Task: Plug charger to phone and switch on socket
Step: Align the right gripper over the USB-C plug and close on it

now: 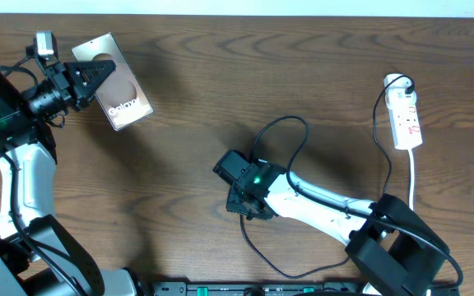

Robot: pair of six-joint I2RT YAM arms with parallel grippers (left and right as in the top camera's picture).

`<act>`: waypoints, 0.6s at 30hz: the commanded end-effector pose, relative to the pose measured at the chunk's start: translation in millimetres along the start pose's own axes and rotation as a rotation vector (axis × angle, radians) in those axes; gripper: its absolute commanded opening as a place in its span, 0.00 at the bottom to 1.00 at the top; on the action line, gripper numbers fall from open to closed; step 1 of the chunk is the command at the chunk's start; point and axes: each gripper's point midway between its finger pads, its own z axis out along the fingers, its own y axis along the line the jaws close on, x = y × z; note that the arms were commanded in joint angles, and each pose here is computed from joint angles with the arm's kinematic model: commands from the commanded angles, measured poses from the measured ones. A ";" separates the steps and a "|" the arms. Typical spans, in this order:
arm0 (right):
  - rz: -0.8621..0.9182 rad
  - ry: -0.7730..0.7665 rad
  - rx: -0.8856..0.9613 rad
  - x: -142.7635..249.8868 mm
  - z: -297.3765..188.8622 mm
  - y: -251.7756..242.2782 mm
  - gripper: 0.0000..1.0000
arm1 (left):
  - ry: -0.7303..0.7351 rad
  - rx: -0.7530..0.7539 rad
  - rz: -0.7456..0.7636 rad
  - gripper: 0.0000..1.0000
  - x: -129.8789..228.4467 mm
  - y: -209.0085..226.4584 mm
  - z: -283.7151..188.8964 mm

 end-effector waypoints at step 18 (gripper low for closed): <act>-0.027 -0.079 0.069 -14.7 16.9 -9.1 0.26 | 0.015 0.008 0.035 0.07 4.9 -1.0 0.1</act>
